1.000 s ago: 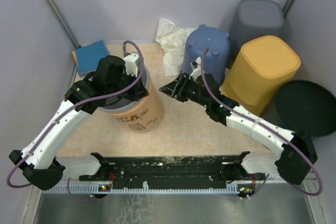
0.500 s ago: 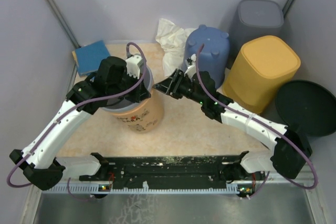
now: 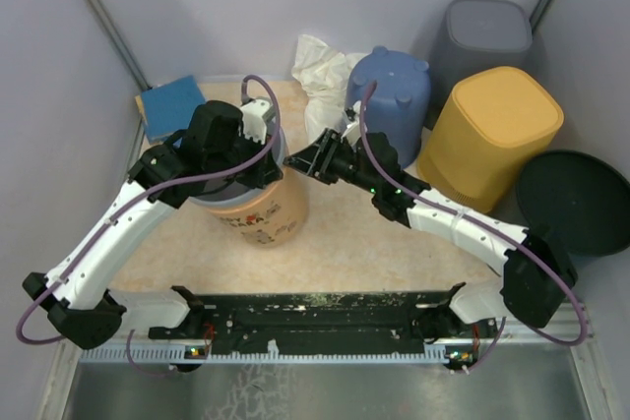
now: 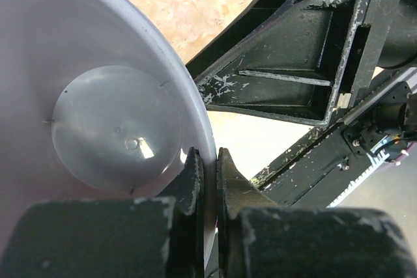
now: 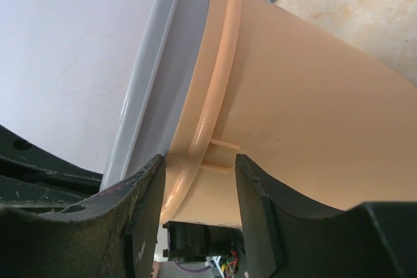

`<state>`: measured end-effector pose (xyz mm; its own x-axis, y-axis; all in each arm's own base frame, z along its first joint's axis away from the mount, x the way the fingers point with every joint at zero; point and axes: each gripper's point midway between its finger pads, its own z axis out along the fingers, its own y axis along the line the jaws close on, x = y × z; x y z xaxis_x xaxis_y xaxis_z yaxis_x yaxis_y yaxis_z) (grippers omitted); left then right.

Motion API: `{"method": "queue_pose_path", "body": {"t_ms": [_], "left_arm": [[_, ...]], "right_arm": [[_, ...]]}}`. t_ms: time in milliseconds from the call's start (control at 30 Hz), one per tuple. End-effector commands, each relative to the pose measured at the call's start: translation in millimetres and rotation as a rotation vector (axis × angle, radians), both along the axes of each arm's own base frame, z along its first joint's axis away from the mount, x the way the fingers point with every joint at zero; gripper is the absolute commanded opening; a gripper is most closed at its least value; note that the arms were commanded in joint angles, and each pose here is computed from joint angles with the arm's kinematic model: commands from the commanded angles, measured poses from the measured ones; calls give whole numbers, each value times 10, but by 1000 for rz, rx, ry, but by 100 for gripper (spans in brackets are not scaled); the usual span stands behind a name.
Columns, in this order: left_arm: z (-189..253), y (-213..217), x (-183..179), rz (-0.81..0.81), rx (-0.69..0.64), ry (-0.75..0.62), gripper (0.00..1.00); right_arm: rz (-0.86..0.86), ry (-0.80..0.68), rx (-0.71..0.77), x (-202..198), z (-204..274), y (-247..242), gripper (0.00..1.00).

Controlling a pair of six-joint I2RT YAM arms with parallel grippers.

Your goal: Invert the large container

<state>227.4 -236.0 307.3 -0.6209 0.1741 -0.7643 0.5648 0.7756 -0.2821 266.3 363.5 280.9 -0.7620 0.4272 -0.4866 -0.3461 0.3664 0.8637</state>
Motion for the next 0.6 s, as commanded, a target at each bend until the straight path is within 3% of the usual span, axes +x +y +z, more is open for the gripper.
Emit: {"method": "queue_pose_path", "body": {"t_ms": [0,567], "left_arm": [[625,-384,-117,-150,-168,-107,0],[1259,-299,52,-118,-166,-290,0]], "right_arm": [[4,34,-55,-107,-251,-21,47],[-40,57,-136,-166,-499,-218,45]]}}
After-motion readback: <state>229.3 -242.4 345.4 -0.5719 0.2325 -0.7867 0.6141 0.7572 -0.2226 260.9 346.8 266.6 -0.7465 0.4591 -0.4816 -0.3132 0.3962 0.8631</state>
